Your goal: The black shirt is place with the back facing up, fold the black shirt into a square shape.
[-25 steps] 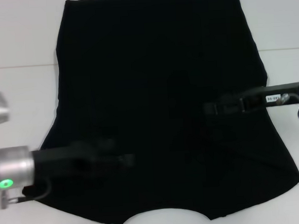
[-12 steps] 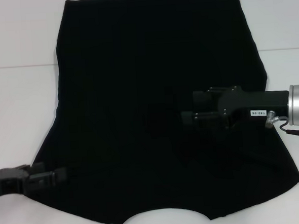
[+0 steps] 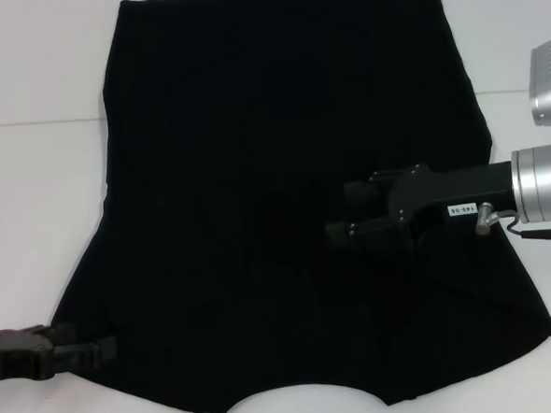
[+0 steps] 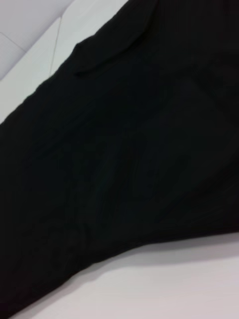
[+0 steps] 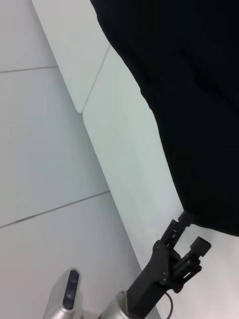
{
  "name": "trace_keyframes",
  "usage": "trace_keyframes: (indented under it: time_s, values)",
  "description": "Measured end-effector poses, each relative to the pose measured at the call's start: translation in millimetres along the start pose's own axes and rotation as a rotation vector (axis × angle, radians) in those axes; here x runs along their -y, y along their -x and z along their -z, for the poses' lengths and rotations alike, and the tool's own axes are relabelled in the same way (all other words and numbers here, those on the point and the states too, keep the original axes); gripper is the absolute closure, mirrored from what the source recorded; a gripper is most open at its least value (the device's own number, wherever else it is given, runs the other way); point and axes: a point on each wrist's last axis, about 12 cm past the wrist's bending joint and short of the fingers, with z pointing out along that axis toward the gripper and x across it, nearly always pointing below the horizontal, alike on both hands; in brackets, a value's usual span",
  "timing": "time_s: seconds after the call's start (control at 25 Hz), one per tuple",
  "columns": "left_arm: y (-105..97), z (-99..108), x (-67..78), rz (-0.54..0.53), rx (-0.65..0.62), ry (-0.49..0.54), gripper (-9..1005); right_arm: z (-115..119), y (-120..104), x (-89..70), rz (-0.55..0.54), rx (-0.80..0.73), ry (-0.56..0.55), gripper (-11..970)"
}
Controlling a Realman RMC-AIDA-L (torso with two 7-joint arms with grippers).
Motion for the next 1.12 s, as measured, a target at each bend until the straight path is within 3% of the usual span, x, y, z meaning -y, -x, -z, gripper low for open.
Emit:
trace_keyframes:
  time_s: [0.56,1.12]
  values:
    - [4,18,-10.1,-0.026,0.001,0.101,89,1,4,1.4,-0.020,0.016,-0.013,123]
    - [-1,12,-11.8,-0.036,-0.062,0.116,107,0,6,1.5,-0.019,0.023,-0.014,124]
